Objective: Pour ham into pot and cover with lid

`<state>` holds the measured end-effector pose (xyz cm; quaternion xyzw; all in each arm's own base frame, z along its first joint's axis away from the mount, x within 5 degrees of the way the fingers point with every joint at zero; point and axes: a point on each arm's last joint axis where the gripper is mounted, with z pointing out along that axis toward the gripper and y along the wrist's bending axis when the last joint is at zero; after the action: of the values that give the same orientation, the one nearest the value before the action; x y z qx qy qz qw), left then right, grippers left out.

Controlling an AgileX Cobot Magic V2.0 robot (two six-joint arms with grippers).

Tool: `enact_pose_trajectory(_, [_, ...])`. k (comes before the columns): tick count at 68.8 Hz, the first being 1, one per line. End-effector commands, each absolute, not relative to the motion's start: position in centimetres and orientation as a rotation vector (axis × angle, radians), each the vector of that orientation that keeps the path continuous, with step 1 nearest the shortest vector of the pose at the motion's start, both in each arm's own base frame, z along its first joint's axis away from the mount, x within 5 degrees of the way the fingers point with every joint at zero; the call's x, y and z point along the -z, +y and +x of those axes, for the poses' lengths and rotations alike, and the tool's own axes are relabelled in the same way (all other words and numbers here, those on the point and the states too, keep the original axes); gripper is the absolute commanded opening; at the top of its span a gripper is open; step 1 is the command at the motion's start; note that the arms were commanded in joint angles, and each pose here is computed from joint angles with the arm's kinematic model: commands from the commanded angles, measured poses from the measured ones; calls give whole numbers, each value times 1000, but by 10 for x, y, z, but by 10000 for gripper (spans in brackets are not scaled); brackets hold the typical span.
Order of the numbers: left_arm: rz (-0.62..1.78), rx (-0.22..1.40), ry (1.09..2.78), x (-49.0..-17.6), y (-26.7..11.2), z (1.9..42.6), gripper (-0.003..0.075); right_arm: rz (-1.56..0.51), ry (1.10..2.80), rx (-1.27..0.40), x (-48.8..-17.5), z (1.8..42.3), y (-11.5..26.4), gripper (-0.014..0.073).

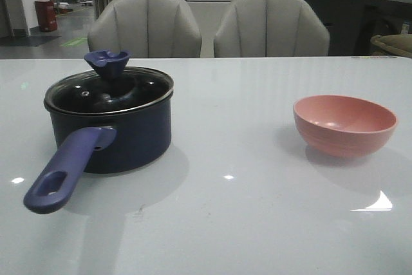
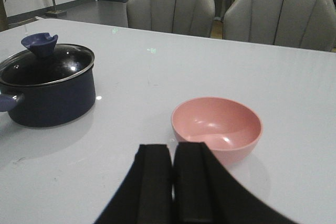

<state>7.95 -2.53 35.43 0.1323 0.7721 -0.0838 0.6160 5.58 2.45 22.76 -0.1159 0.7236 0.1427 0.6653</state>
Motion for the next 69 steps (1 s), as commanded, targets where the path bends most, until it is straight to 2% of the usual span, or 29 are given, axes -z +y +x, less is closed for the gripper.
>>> enact_pose_trajectory(1, [259, 216, 1615, -350, -21, 63, 120, -229, 1556, -306, -242, 57, 22, 162])
enact_pose_trajectory(17, [238, 223, 1523, -316, -14, 41, 113, -229, 1556, -306, -242, 57, 22, 162])
enact_pose_trajectory(56, [259, 206, 1638, -276, -16, 51, 113, -229, 1556, -306, -242, 57, 22, 162])
enact_pose_trajectory(62, [277, 134, 1606, -267, -15, 55, 113, -229, 1556, -306, -242, 57, 22, 162])
enact_pose_trajectory(69, [181, 73, 1474, -254, -10, 56, 113, -230, 1556, -306, -242, 57, 22, 162])
